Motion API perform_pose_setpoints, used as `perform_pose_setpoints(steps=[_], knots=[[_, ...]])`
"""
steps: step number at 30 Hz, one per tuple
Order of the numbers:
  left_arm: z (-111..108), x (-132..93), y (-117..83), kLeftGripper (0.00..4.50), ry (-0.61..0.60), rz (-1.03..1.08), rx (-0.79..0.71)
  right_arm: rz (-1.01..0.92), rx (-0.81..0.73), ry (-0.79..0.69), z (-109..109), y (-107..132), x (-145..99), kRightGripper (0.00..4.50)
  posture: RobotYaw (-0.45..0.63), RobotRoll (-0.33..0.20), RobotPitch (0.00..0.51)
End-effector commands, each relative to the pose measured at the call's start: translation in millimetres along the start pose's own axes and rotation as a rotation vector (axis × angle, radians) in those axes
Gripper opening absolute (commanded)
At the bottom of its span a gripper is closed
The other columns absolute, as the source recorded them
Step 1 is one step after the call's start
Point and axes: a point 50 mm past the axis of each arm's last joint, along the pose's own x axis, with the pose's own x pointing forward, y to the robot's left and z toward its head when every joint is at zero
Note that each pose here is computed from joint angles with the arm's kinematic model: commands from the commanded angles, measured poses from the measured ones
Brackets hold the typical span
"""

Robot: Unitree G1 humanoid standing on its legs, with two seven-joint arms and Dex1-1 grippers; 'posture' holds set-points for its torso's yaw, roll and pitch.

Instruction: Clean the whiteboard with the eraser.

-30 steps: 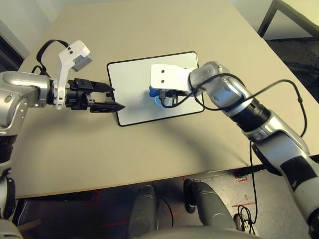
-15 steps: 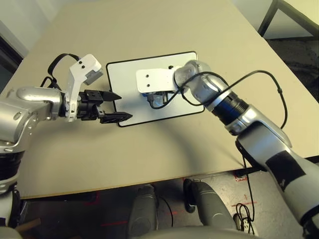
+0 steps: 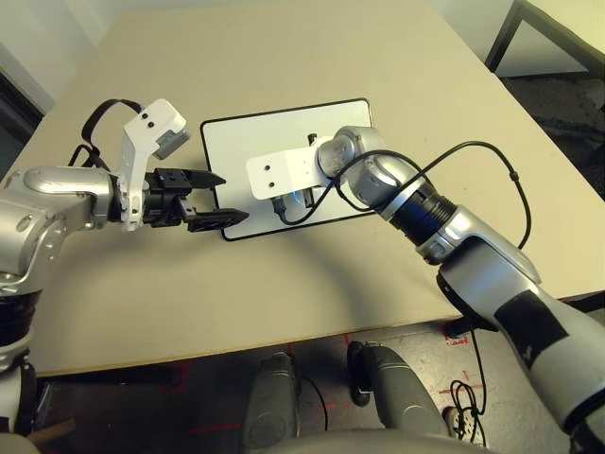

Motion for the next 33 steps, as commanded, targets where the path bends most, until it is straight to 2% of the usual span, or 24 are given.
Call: perform_pose_setpoints(steps=[1, 11, 23, 29, 33], knots=[[-5, -2, 0, 4.50, 0.013, -0.009, -0.006, -0.056, 0.023, 0.026, -6, -8, 3, 0.60, 0.08, 0.000, 0.150], [-8, -4, -3, 4.50, 0.018, -0.010, -0.032, 0.009, 0.028, 0.016, -11, 14, 13, 0.60, 0.10, 0.000, 0.152], [-6, -8, 6, 4.50, 0.017, 0.028, -0.035, 0.024, 0.034, 0.029, -14, 26, 20, 0.60, 0.10, 0.000, 0.143], [-6, -9, 7, 4.50, 0.018, 0.029, -0.032, 0.053, 0.033, 0.042, -19, 39, 26, 0.60, 0.10, 0.000, 0.137], [-5, -9, 7, 4.50, 0.021, 0.027, -0.028, -0.006, 0.050, 0.062, -24, 26, 24, 0.60, 0.10, 0.000, 0.134]])
